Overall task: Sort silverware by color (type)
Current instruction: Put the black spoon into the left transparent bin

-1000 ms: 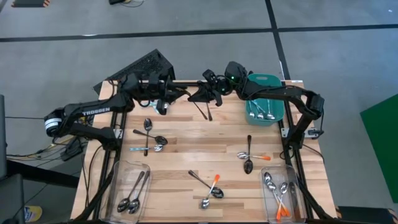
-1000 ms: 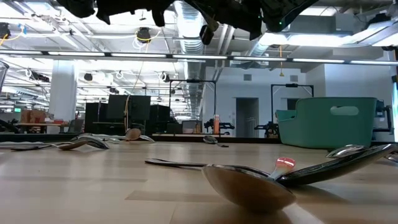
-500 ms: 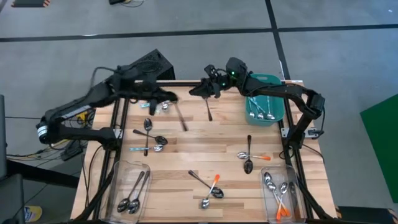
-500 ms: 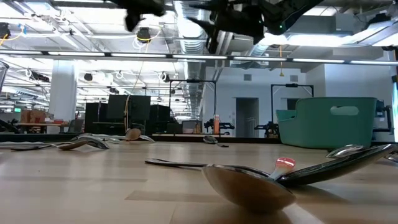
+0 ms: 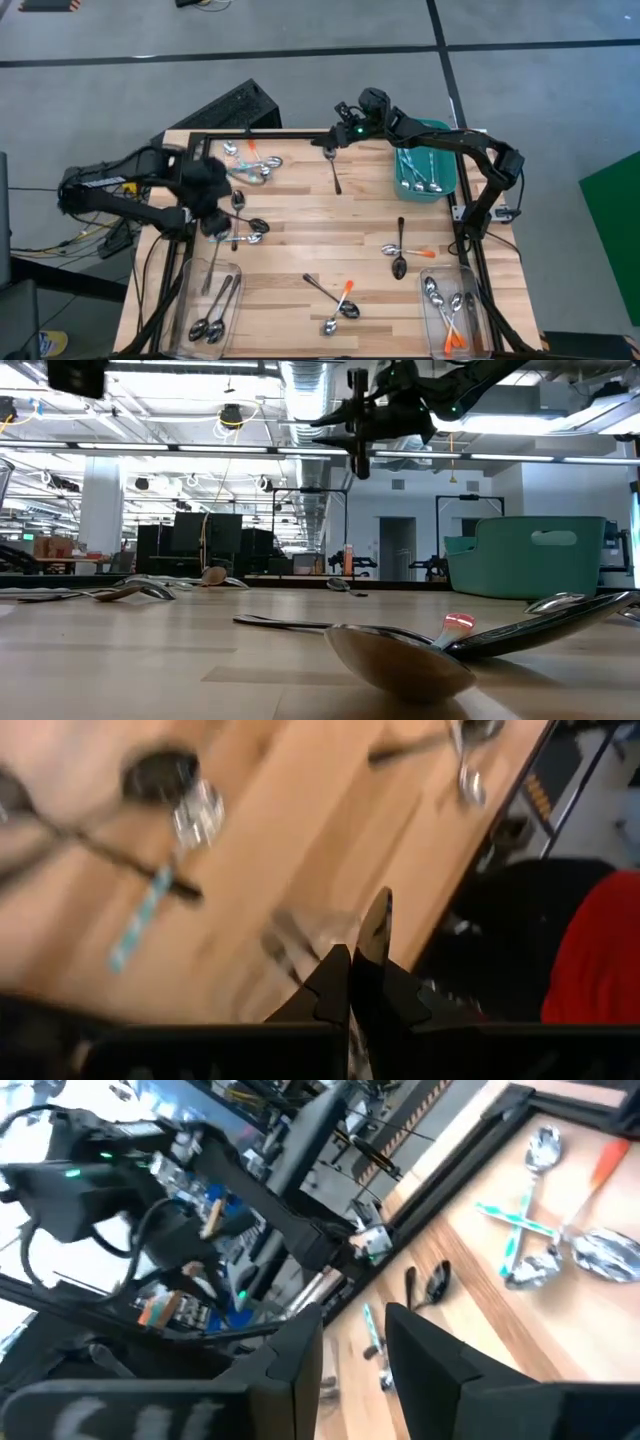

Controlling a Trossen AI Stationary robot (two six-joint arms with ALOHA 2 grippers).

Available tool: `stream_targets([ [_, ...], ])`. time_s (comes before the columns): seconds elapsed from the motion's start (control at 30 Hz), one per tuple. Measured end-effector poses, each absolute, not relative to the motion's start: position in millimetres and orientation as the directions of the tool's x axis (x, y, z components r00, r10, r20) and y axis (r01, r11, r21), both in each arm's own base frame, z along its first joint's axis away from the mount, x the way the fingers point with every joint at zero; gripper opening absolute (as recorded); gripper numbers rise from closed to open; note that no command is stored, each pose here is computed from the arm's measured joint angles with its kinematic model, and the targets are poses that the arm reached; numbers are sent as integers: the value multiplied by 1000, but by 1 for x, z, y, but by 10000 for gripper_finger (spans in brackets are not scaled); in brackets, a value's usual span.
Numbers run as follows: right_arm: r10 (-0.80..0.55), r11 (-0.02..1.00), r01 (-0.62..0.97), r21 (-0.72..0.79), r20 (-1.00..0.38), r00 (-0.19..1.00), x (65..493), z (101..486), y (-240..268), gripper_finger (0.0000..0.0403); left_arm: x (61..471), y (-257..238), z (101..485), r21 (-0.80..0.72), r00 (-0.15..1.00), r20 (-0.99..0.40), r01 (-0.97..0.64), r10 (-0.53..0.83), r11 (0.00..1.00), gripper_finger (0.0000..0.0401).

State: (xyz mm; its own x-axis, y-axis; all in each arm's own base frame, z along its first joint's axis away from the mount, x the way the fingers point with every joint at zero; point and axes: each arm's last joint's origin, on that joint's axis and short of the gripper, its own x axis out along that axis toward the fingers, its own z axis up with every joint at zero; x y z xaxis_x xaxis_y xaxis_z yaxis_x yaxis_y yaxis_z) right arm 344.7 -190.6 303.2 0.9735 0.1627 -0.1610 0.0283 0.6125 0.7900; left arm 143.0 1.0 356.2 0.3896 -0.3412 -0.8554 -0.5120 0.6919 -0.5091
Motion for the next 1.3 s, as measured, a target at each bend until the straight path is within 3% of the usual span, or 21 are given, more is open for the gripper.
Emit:
stream_targets([
  [0.2,168,629,71,774,-224,960,346,296,-184,133,141,-31,350,-490,308,-872,-578,-382,653,2],
  [0.5,197,649,91,755,-282,939,351,289,-172,133,152,-75,289,-560,186,-791,-603,-583,568,41],
  [0.73,132,647,247,721,-425,895,346,275,-170,137,159,-86,273,-606,234,-747,-624,-622,494,107],
  [1.0,-83,661,541,520,-666,741,337,256,-165,152,148,-76,273,-535,246,-803,-699,-542,475,154],
  [1.17,-219,615,669,418,-724,654,337,247,-166,144,141,-60,283,-577,372,-800,-695,-471,430,155],
  [1.3,-206,546,752,370,-810,549,343,229,-179,132,134,-41,291,-618,508,-784,-686,-356,384,155],
])
